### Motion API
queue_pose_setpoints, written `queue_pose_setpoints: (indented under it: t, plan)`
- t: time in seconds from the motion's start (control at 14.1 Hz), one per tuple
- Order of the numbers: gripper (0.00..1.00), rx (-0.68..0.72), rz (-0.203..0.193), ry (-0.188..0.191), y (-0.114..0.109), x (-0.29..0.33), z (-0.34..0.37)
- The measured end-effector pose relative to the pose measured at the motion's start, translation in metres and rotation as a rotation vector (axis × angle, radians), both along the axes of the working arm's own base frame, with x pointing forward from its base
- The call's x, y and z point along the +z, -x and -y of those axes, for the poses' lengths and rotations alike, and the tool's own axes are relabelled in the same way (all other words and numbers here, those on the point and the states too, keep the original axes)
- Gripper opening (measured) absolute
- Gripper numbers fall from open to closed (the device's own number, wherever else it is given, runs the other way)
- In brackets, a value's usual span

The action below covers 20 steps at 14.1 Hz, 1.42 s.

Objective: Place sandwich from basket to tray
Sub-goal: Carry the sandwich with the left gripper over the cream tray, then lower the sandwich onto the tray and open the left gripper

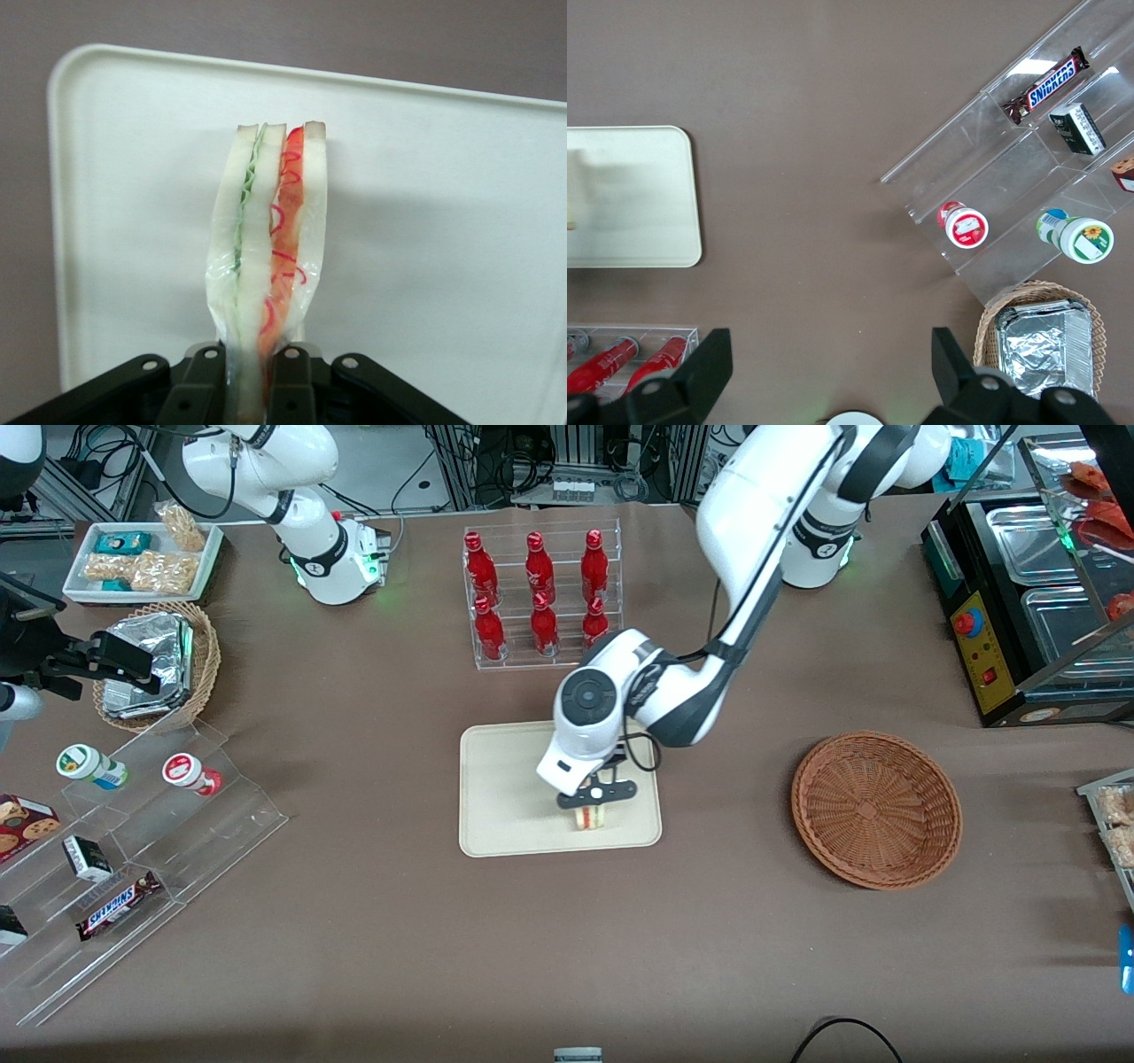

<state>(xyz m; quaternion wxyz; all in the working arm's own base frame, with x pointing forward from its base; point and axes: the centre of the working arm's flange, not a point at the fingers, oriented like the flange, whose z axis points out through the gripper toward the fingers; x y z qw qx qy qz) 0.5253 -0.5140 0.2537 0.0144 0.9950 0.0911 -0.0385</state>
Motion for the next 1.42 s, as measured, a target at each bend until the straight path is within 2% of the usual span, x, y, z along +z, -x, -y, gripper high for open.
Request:
queue_pose_setpoints:
  t: [0.5,0.57,0.92,0.99,1.13,1.27,1.42]
  plan:
    - [0.15,-0.023,-0.013,0.024,0.019,-0.023,0.036]
    - [0.19,-0.025,-0.015,0.026,0.020,-0.022,0.038]
    - [0.69,-0.027,0.009,0.041,0.015,0.003,0.040]
    - [0.78,-0.032,0.016,0.029,0.014,0.015,0.037]
    - [0.99,-0.051,0.038,-0.037,0.010,0.049,0.019]
    - [1.00,-0.022,0.011,-0.111,-0.001,0.086,-0.015]
    - [1.00,0.032,-0.017,-0.146,-0.021,0.114,-0.061]
